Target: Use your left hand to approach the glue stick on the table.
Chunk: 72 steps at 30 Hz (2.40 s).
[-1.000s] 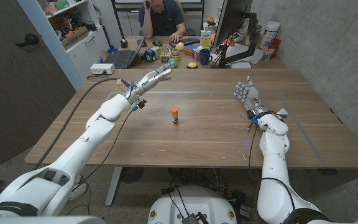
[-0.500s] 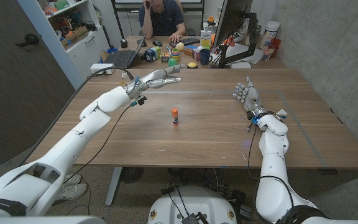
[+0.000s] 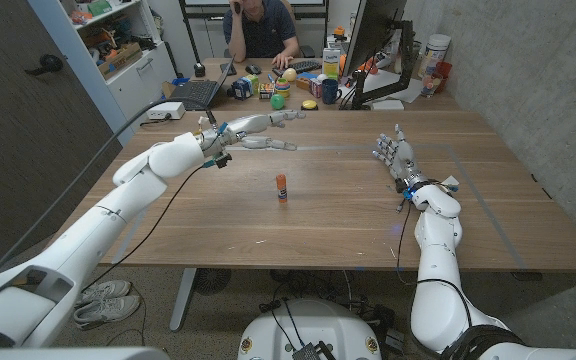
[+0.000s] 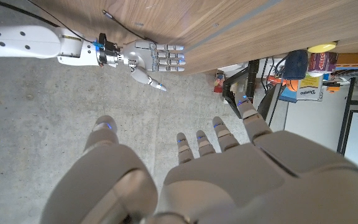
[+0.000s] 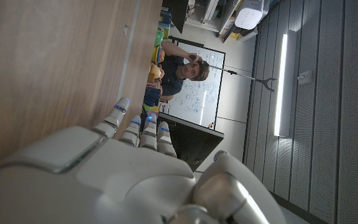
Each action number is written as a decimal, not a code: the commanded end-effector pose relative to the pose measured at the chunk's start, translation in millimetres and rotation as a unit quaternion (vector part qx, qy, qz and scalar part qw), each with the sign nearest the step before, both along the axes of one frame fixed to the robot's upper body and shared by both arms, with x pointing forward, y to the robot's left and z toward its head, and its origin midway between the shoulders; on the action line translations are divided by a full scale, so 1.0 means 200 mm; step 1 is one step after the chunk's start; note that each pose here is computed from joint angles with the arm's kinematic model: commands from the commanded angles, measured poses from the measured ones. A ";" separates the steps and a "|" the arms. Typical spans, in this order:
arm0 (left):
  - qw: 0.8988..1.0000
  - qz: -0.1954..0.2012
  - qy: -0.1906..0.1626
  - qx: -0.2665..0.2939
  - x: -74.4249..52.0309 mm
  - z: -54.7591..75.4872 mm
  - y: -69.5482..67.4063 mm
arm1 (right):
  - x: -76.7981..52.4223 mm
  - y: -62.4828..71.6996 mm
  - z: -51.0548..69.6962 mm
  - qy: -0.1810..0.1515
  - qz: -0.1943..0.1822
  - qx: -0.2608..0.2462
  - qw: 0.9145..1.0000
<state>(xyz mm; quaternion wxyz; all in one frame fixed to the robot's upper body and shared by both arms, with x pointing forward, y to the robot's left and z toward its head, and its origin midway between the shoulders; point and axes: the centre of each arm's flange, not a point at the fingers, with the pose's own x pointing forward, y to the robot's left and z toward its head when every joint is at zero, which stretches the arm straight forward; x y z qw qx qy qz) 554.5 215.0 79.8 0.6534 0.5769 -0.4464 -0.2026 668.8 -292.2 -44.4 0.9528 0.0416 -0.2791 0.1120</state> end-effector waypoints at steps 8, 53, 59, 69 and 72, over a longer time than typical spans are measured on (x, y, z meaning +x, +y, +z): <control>0.990 0.081 -0.074 0.089 -0.07 -0.13 -0.04 | 0.01 0.03 -0.01 0.001 0.006 -0.003 1.000; 0.985 0.089 -0.012 0.150 0.05 -0.31 -0.08 | 0.04 0.05 0.01 0.002 0.009 -0.004 1.000; 0.985 0.088 -0.008 0.151 0.06 -0.31 -0.08 | 0.05 0.05 0.01 0.003 0.010 -0.004 1.000; 0.984 0.091 -0.006 0.154 0.07 -0.30 -0.09 | 0.06 0.05 0.02 0.003 0.009 -0.003 1.000; 0.984 0.092 -0.006 0.155 0.07 -0.30 -0.09 | 0.06 0.05 0.02 0.003 0.010 -0.004 1.000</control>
